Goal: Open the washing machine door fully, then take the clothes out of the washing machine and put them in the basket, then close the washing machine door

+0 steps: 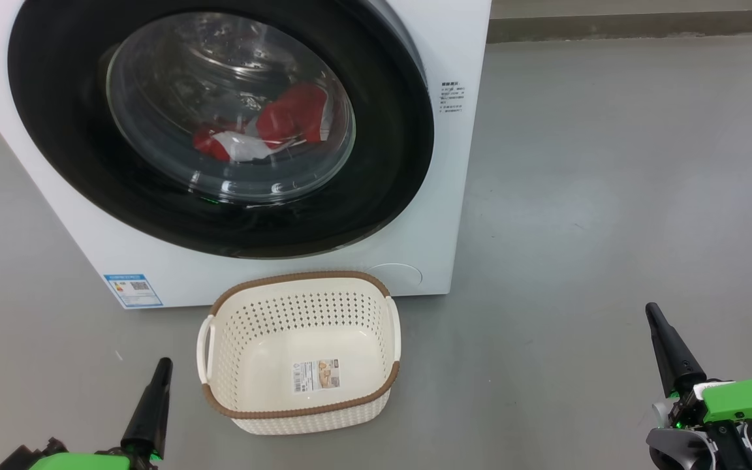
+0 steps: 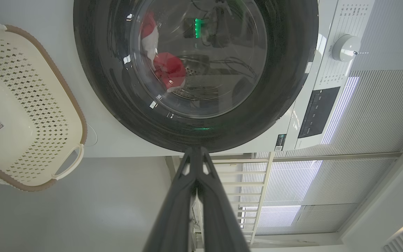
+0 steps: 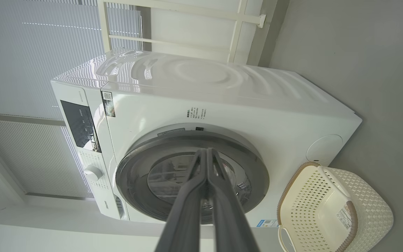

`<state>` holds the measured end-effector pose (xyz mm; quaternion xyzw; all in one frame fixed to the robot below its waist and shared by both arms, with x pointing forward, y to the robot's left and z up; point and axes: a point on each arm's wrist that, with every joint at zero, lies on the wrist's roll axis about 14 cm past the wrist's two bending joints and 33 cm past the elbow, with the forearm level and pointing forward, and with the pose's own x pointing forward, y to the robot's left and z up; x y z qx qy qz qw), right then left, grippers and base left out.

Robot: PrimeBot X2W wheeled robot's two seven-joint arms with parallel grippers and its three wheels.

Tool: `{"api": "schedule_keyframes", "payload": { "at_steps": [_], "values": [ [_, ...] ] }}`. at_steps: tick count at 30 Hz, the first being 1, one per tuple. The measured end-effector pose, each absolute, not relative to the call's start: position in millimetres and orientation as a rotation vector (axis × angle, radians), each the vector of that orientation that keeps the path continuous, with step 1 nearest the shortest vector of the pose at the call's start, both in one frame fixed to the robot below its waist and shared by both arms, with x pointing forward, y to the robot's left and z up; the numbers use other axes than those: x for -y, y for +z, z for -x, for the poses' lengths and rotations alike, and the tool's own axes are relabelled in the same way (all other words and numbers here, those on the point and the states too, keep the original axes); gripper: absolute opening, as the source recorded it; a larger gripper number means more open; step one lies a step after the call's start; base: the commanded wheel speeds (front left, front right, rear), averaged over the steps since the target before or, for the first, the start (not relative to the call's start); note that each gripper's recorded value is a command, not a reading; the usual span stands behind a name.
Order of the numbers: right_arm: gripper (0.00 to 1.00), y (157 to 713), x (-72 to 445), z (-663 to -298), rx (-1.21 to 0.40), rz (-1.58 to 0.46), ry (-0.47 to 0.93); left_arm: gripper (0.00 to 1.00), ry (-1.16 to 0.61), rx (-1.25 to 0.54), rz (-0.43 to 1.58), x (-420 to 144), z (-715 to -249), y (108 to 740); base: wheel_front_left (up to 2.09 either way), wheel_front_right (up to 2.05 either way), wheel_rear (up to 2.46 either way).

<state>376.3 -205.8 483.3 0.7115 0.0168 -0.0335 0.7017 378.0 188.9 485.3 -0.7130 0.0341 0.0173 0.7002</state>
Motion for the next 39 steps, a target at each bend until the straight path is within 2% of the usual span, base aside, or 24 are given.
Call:
{"api": "schedule_keyframes", "payload": {
  "at_steps": [6, 7, 16, 39],
  "values": [
    [0.00, 483.3, 205.8, -376.3, -0.037, -1.584, -0.075, 0.00, 0.039, -0.076, 1.588, -188.9, -378.0, 485.3, 0.00, 0.00, 0.00],
    [1.00, 481.8, 205.4, -375.7, -0.042, -1.584, -0.078, 1.00, 0.042, -0.081, 1.589, -188.6, -377.4, 483.6, 0.00, 0.00, 0.00],
    [1.00, 427.0, 194.6, -344.6, -0.175, -1.618, -0.211, 1.00, 0.161, -0.216, 1.613, -177.2, -349.0, 432.1, 0.00, 0.00, 0.00],
    [1.00, 442.2, 189.4, -353.3, -0.136, -1.582, -0.175, 1.00, 0.100, -0.208, 1.570, -157.8, -365.7, 450.7, 0.00, 0.00, 0.00]
  ]
}}
